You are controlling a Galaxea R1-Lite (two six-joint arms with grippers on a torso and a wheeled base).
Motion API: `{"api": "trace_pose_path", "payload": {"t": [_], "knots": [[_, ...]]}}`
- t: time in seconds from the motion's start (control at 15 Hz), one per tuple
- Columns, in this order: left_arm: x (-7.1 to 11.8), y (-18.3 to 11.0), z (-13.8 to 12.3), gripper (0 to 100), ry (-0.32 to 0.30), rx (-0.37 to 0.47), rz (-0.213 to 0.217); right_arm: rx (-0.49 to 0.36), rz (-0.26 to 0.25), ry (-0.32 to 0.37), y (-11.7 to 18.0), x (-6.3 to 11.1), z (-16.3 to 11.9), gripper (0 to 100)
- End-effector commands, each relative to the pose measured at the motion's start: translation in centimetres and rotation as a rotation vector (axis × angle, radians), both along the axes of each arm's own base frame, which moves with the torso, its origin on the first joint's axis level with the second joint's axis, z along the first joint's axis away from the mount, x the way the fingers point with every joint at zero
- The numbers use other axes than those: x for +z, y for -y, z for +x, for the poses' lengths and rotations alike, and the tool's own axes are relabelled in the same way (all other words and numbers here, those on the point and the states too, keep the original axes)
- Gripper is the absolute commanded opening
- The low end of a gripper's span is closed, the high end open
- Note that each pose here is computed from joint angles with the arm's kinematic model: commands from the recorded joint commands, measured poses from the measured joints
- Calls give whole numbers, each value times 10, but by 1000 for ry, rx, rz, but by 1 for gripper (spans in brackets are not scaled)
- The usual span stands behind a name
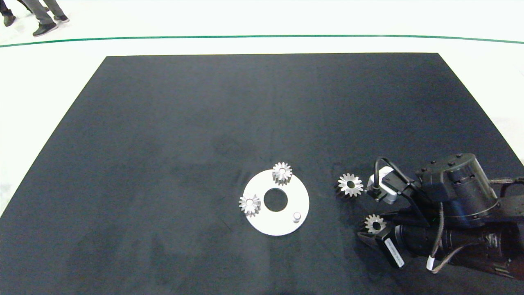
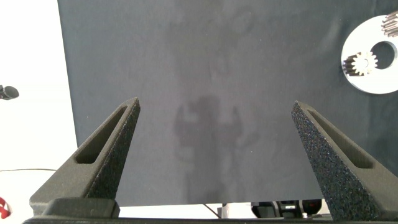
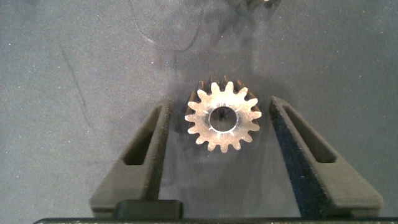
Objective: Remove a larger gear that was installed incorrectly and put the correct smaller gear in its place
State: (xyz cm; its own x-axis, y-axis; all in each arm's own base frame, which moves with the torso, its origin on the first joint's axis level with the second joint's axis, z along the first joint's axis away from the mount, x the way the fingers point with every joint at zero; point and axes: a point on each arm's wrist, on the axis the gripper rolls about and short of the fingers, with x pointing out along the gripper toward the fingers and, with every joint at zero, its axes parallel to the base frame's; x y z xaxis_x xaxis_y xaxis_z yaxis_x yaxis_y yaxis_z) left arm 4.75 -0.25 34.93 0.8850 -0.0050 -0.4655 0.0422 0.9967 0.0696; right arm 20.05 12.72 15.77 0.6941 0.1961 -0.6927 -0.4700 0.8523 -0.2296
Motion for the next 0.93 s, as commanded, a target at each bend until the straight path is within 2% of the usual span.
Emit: {"api": "trace_pose_path", "payload": {"t": [0.07, 0.53, 0.73, 0.87, 0.93], "knots": [[0, 0, 0, 100, -4, 2, 1, -1, -6, -6, -1, -2, 1, 55], [0, 0, -3, 100, 5, 2, 0, -1, -8, -10, 0, -8, 1, 41], [1, 0, -4, 100, 7, 2, 0, -2, -2, 2, 0, -9, 1, 40], [1, 0, -4, 100, 7, 1, 0, -1, 2, 9, 0, -8, -1, 40], [1, 0, -4, 100, 7, 1, 0, 28, 21, 36, -1, 0, -7, 38]]}}
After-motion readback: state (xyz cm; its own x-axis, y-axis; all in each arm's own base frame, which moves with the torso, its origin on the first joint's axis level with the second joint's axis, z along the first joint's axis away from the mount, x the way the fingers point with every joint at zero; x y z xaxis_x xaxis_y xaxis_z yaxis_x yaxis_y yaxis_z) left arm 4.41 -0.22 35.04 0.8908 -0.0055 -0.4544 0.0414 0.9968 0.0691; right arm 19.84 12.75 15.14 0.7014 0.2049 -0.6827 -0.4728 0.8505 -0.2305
